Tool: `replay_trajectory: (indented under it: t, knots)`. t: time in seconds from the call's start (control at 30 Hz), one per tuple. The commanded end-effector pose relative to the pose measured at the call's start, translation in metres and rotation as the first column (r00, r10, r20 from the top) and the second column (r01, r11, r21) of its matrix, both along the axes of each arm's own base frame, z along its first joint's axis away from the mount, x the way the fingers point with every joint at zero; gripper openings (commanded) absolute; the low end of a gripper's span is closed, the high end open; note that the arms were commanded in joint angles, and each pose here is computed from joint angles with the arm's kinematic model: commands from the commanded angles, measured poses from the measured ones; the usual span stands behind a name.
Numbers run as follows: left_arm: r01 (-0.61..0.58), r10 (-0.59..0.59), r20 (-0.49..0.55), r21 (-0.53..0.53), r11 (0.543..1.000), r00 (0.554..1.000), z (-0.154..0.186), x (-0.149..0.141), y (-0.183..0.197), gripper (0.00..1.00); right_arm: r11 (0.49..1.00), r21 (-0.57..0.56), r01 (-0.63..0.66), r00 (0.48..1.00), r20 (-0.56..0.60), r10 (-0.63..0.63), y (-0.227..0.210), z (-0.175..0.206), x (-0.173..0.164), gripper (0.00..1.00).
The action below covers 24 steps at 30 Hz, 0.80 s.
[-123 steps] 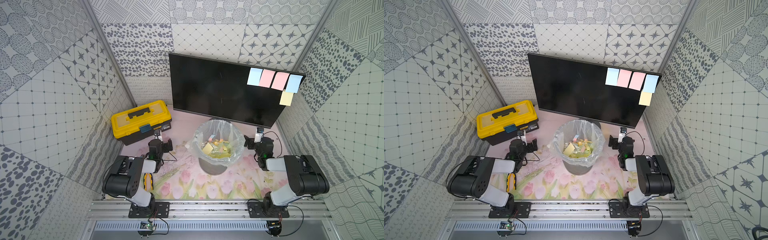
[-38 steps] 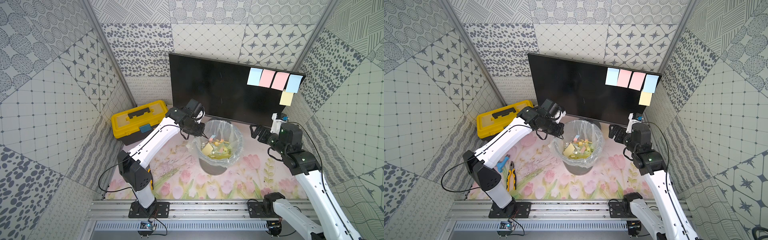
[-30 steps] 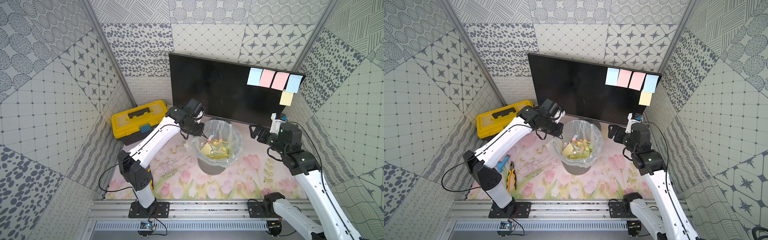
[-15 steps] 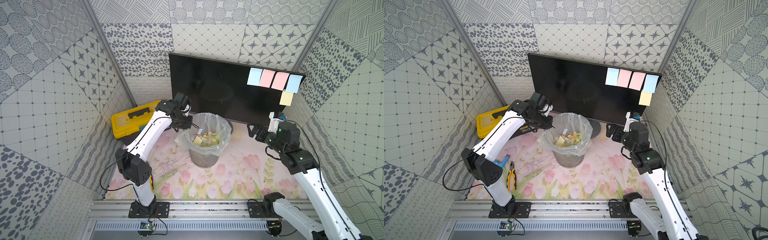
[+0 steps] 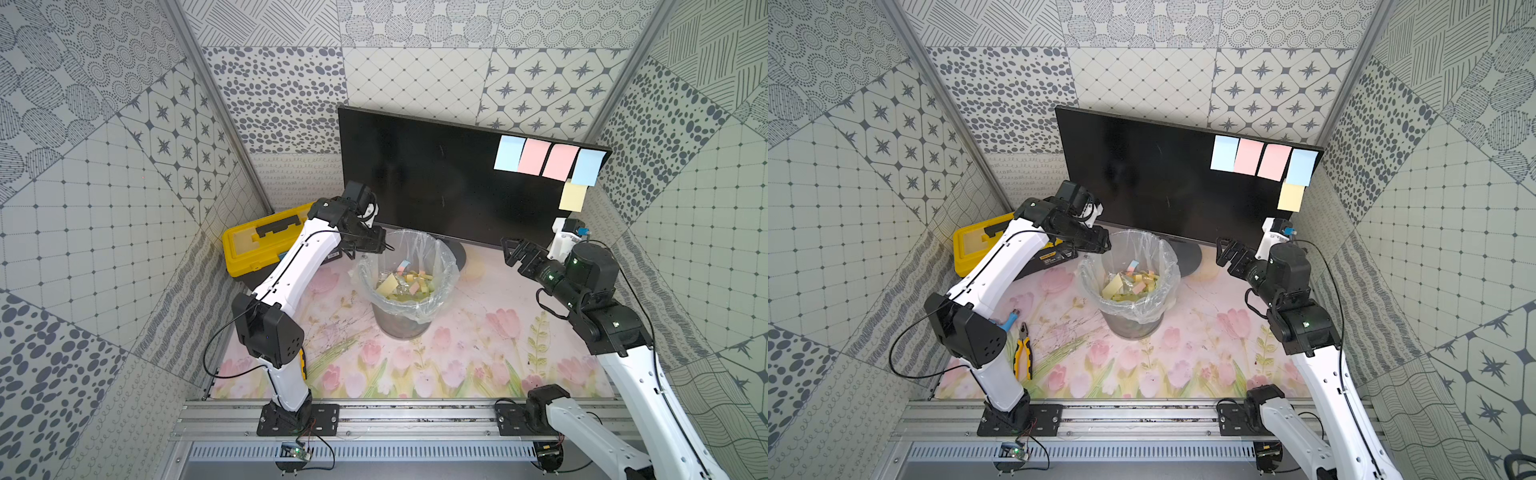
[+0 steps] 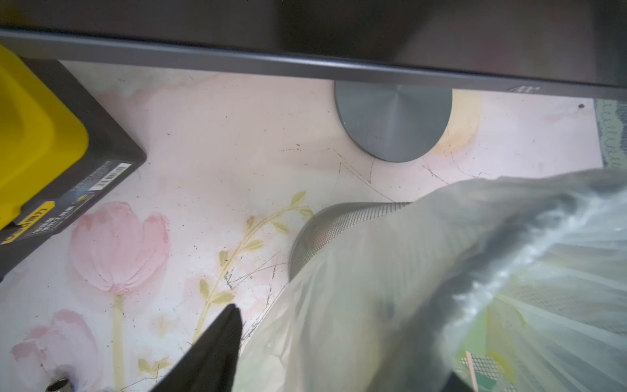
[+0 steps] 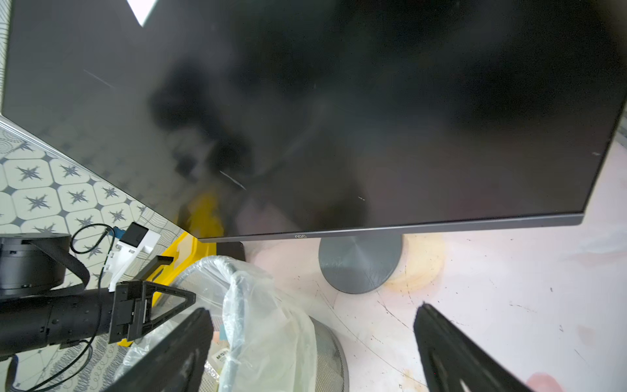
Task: Remove the sticky note from the monitor
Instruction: Move the trash bin to the center of the board.
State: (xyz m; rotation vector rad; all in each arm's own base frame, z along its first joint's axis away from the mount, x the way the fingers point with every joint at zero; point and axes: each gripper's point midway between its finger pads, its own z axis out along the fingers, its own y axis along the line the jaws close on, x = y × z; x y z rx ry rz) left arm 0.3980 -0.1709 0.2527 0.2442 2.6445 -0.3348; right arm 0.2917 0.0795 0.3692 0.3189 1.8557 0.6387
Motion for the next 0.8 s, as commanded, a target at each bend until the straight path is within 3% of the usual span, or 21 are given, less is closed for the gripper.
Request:
replay_trajectory:
  t: [0.0,0.1,0.3,0.5,0.63,0.77]
  knots:
    - [-0.025,0.028,0.091,-0.034,0.999,0.995,0.030,0.003,0.012,0.86,0.999,0.047,-0.008,0.996,0.091,0.004,0.000,0.037,0.001,0.97]
    - [-0.037,0.046,0.127,-0.073,0.997,0.991,0.049,0.000,0.018,0.99,0.995,0.092,-0.024,0.995,0.101,0.014,-0.006,0.050,0.002,0.97]
    - [-0.090,0.139,0.170,-0.265,0.960,0.976,0.091,0.000,0.038,0.99,0.986,0.165,-0.029,0.991,0.133,0.007,-0.032,0.075,-0.001,0.97]
    - [-0.137,0.269,0.274,-0.421,0.897,0.923,0.129,0.002,0.068,0.99,0.963,0.268,0.009,0.992,0.122,-0.043,-0.079,0.087,-0.003,0.96]
    - [-0.160,0.351,0.307,-0.506,0.847,0.885,0.138,0.003,0.085,0.99,0.958,0.286,0.003,0.990,0.135,-0.043,-0.101,0.099,-0.009,0.96]
    - [-0.167,0.387,0.331,-0.535,0.828,0.860,0.143,0.002,0.097,0.99,0.955,0.296,0.034,0.984,0.159,-0.085,-0.127,0.108,-0.007,0.95]
